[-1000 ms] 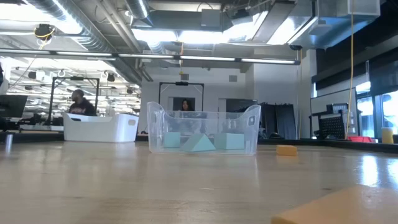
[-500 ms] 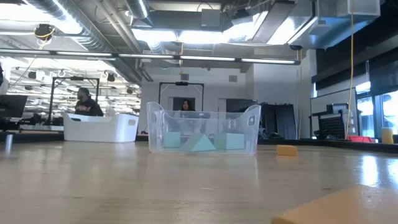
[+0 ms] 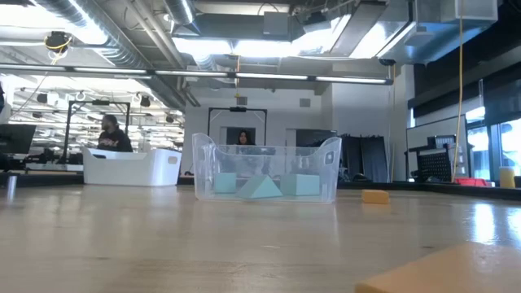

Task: Sort & place blocks by color
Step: Put the right brown block into the black bin

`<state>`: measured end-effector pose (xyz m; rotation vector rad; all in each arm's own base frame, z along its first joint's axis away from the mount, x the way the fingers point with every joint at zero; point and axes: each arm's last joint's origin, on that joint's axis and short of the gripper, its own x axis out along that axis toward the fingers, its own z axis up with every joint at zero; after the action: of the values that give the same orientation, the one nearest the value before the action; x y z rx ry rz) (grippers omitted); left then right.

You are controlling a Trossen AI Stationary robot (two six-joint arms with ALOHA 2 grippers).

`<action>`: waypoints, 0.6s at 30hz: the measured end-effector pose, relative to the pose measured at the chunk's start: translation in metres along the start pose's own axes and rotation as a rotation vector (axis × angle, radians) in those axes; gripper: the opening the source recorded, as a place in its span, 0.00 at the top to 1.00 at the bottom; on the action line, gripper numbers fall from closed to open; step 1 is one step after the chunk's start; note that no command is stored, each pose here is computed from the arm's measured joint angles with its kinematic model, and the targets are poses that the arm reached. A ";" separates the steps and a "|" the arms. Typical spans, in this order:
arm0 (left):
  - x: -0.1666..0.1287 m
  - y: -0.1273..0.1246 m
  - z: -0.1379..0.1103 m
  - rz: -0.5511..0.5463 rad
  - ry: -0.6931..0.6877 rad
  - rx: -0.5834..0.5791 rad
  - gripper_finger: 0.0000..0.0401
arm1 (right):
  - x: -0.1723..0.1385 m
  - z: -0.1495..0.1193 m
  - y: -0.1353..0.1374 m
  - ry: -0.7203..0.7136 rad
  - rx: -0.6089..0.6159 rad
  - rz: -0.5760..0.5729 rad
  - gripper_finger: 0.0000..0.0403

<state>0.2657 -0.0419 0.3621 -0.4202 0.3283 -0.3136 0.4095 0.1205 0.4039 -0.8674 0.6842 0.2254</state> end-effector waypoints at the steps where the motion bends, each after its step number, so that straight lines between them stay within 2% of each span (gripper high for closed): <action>1: 0.000 0.000 0.000 -0.003 0.002 0.000 0.59 | 0.000 0.000 0.000 0.000 -0.001 -0.005 0.68; 10: -0.001 0.006 -0.004 0.021 0.059 -0.012 0.58 | -0.001 0.001 0.003 0.017 -0.017 -0.007 0.68; 18: -0.016 0.011 -0.003 0.063 0.080 0.043 0.58 | -0.004 -0.001 0.008 0.067 0.015 -0.001 0.68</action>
<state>0.2526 -0.0274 0.3580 -0.3549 0.4111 -0.2757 0.4024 0.1257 0.4008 -0.8643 0.7475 0.1907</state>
